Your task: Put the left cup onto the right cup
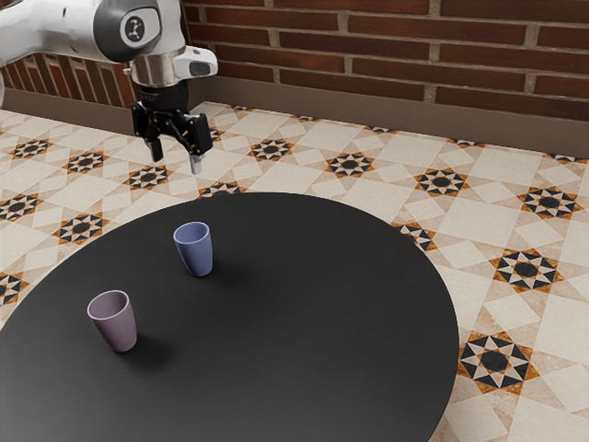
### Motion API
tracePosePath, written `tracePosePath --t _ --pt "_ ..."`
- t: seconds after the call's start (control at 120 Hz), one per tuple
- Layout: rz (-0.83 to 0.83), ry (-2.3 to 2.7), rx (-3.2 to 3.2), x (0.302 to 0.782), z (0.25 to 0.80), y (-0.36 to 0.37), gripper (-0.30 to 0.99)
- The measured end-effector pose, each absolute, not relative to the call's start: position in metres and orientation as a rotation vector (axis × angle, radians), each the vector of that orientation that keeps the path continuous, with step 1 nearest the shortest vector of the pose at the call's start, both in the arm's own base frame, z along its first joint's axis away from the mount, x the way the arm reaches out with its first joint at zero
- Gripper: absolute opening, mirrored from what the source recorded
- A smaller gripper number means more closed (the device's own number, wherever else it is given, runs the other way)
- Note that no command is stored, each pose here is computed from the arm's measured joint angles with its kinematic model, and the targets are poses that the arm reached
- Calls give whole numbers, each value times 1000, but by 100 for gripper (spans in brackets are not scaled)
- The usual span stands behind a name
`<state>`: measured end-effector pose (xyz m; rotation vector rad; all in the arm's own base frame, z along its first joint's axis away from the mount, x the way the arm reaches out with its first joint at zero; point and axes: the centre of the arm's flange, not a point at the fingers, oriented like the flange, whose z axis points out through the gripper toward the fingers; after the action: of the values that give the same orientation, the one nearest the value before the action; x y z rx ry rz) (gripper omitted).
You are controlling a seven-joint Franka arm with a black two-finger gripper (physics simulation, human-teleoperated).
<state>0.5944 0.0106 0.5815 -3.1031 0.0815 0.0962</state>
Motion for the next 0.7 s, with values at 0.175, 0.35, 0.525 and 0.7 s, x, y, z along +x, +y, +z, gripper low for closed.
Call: tracePosePath --t 0.175,0.35,0.525,0.7 --pt "89 71 -3106 596 580 15 69" --pt "92 66 -3115 599 575 17 69" --pt "106 47 -3126 607 563 24 69" --pt "132 10 -3138 618 543 36 69"
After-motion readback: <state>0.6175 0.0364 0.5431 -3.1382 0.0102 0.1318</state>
